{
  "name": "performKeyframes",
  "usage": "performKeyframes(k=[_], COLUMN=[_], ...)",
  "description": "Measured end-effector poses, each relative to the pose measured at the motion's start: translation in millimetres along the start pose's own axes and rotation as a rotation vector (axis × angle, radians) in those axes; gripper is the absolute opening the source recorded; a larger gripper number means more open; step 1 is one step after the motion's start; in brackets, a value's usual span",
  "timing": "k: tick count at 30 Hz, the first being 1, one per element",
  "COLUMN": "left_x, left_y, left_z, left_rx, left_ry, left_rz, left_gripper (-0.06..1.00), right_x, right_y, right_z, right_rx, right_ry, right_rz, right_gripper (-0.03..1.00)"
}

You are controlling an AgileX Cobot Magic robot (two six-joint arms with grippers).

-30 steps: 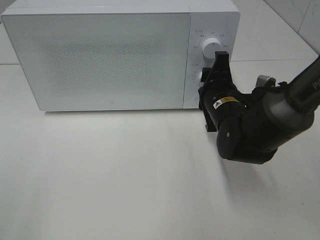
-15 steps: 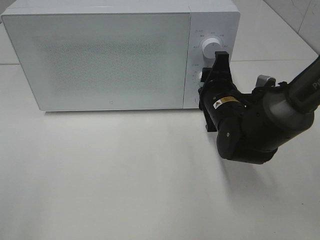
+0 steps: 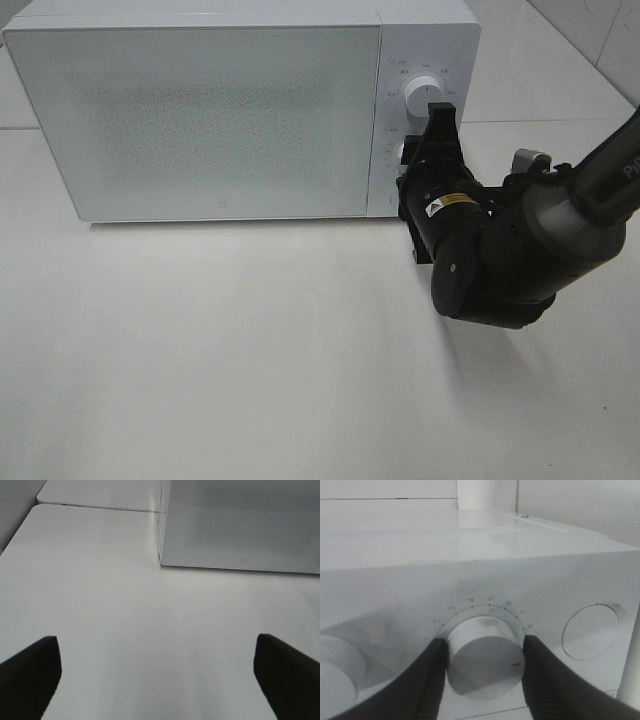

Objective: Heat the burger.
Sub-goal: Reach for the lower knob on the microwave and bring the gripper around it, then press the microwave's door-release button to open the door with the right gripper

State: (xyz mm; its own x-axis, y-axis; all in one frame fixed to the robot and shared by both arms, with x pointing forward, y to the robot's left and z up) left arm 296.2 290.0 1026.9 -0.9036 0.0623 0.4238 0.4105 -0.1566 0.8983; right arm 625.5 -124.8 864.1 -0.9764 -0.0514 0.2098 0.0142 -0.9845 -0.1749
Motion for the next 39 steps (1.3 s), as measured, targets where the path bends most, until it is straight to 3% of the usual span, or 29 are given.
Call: performKeyframes(k=[8,17,27,39], left_x=[0.0,0.0,0.0,0.0], left_y=[0.0,0.0,0.0,-0.1], left_z=[0.0,0.0,0.0,0.3], left_rx=[0.000,0.000,0.000,-0.001], left_ry=[0.000,0.000,0.000,0.002], left_rz=[0.000,0.000,0.000,0.000], left_gripper=[0.99,0.99,0.99,0.99], right_x=[-0.7,0.9,7.4,51.9], right_y=[2.4,5.2,5.0,19.9], right_z=[0.6,0.6,10.2,-2.1], right_rx=[0.001,0.029,0.065,0.193], right_ry=[0.000,0.003,0.019,-0.152], right_rz=[-0.023,-0.054,-0.014,0.058], right_gripper=[0.46,0.66,0.69,0.70])
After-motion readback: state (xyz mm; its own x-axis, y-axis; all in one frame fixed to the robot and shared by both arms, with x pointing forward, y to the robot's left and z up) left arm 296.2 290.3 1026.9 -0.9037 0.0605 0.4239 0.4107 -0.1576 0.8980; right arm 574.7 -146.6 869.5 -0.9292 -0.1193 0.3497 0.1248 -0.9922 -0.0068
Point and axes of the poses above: a point on each arm's last joint axis where the gripper is mounted, x pointing back along that axis away from the gripper, z along the wrist's bending axis when the last joint is at zero, y = z × x, the point moved 7 cm from there along -x, pointing out along that axis toward the gripper, and after that the axes turned 12 degrees about -x, right-handed, at the moved point
